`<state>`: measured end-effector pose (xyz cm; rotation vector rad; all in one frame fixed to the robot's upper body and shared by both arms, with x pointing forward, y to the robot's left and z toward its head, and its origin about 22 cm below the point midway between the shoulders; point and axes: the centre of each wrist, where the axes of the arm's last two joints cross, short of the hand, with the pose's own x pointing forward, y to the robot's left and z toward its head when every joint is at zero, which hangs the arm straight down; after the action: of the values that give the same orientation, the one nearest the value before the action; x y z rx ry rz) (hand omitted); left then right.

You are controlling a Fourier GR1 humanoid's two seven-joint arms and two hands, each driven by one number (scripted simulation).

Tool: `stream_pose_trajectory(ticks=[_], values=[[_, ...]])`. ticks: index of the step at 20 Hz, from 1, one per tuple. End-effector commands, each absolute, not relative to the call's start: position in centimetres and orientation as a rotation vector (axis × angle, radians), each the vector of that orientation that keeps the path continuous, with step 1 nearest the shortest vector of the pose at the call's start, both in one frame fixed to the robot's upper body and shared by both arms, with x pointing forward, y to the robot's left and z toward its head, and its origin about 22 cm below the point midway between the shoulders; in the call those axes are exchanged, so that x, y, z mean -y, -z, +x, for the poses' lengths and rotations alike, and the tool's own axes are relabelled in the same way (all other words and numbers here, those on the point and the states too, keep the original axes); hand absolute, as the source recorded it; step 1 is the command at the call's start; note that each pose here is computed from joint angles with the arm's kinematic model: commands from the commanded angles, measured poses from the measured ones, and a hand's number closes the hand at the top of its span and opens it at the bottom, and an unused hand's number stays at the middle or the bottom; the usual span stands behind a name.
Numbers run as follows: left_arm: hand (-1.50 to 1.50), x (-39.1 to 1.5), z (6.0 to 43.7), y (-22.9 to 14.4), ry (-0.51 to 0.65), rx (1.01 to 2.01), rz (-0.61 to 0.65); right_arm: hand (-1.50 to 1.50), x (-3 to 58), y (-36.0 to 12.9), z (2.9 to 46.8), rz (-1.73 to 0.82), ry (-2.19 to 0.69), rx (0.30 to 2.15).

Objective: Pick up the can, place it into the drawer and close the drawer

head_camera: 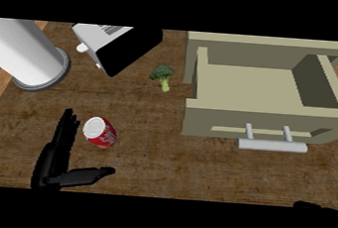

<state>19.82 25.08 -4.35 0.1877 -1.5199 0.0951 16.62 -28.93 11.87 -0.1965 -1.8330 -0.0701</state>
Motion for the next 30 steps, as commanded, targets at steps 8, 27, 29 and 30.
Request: stream_pose_trajectory(ticks=[8,27,29,30], values=[[-1.50,-26.9,20.2,10.7,-0.122,1.479,0.203,-1.50,30.3,-12.7,17.0,-0.208,0.082,1.844],[-1.50,-29.2,25.9,13.6,-0.146,1.492,0.191,-1.50,29.7,-13.1,16.6,-0.202,0.036,1.850],[-1.50,-27.1,27.1,13.1,-0.108,1.494,0.144,-1.50,30.5,-14.5,16.1,-0.214,0.039,1.839],[-1.50,-27.2,26.1,14.4,-0.083,1.496,0.138,-1.50,30.5,-14.4,15.8,-0.214,0.037,1.837]])
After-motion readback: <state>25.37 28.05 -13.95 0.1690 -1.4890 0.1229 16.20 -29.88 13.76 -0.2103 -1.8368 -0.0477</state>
